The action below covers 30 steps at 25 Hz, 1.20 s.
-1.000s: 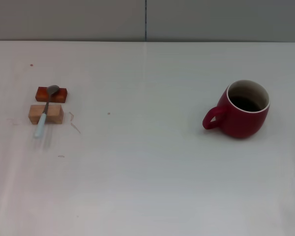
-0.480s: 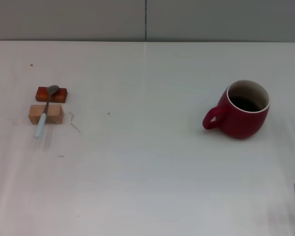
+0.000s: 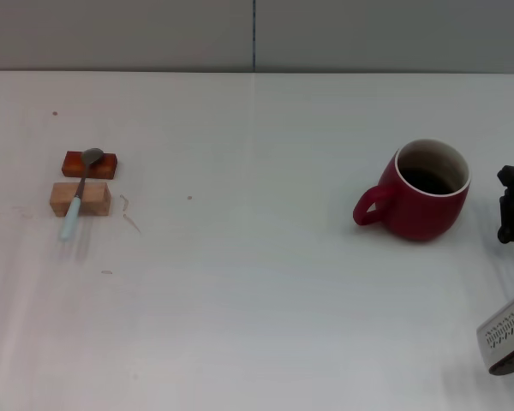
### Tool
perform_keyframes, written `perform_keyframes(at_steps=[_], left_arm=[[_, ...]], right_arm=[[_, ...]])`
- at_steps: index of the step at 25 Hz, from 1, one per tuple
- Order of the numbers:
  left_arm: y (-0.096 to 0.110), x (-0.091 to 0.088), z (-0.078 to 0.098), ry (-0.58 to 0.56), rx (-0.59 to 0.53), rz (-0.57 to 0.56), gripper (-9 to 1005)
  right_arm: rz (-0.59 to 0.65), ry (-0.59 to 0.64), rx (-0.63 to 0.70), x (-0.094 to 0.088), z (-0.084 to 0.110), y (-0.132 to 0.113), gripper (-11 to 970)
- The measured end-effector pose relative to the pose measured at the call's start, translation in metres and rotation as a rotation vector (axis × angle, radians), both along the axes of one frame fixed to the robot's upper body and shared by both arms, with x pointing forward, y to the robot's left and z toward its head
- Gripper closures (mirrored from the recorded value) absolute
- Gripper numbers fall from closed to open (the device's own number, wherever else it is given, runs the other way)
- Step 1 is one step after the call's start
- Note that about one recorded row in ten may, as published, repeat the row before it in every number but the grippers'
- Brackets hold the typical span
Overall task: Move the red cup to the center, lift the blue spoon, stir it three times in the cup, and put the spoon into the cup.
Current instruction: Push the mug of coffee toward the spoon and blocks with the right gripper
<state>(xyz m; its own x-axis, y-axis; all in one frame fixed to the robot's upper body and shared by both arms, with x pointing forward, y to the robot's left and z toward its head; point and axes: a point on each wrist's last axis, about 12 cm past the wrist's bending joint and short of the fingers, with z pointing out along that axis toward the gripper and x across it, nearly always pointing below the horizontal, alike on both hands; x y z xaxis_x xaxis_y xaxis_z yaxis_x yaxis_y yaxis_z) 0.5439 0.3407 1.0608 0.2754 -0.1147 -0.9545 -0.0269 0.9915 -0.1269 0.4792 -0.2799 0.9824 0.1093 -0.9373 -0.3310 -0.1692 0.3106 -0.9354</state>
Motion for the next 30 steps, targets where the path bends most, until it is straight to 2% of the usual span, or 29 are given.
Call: perform_keyframes(at_steps=[20, 30], left_arm=[[0.003, -0.005, 0.001, -0.024, 0.005, 0.004, 179], [0.003, -0.005, 0.001, -0.026, 0.005, 0.003, 180]], right_arm=[[0.136, 0.076, 0.002, 0.009, -0.005, 0.033, 936], [0.191, 0.083, 0.034, 0.018, 0.0, 0.055, 936]])
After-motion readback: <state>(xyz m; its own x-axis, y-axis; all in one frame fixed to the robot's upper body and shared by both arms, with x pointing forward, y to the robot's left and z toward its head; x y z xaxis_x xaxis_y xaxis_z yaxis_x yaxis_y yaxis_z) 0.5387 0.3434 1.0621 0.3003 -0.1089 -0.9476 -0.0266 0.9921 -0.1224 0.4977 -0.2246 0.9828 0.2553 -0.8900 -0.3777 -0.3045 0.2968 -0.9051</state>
